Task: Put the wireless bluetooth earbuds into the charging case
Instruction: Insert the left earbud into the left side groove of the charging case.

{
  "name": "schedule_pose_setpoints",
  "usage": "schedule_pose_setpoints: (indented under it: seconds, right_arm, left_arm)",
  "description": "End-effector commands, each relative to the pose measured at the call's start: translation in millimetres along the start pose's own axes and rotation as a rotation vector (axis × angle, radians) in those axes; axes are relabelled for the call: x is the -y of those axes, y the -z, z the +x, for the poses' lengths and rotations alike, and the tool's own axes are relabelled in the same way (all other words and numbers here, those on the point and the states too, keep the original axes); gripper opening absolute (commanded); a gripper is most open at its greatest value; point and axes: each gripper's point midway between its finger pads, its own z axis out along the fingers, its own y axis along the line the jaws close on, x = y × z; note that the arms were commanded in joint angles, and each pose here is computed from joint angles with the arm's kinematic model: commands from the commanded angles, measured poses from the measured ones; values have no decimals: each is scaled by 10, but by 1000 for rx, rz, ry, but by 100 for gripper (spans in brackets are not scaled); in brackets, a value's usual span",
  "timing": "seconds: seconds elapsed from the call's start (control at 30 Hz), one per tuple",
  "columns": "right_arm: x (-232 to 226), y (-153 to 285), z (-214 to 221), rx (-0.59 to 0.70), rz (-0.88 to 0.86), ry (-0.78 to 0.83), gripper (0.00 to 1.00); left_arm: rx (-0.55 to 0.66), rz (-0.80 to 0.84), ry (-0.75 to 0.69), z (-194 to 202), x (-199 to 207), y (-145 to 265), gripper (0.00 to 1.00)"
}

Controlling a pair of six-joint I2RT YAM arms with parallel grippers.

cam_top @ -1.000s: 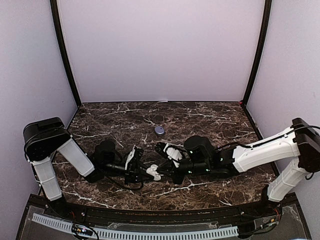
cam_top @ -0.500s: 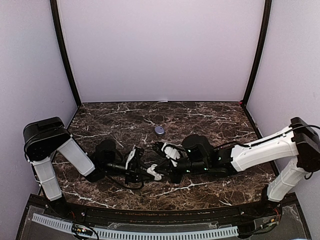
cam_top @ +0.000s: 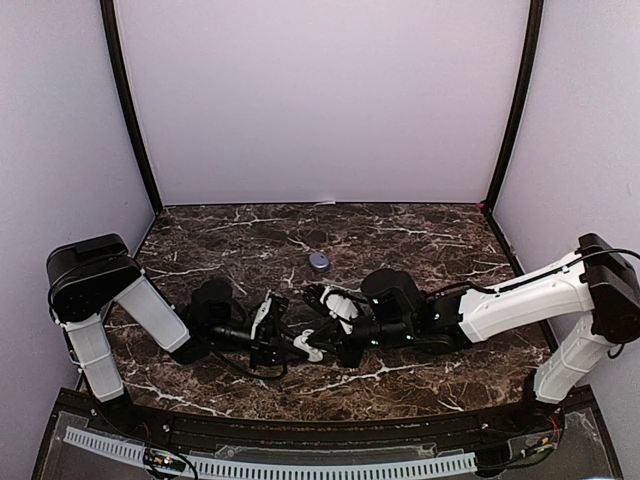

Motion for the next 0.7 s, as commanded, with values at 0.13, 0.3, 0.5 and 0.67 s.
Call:
schedule_pose_setpoints:
  seconds: [0.13,0.3,0.5,0.67]
  right_arm:
    - [-74,-27,-172,40,-21,30,0]
    - [-34,-93,-95,16,-8,23,8]
    - [-22,-63,-112,34,1,18,18]
    - [-60,95,-275,82,0,27,21]
  left_arm:
    - [30,38,-42,-152,59,-13,18]
    - [38,47,-52,-168,87,-3,18]
    - [44,31,-57,-185,66,4,18]
    - [47,19,-54,-192,48,6,18]
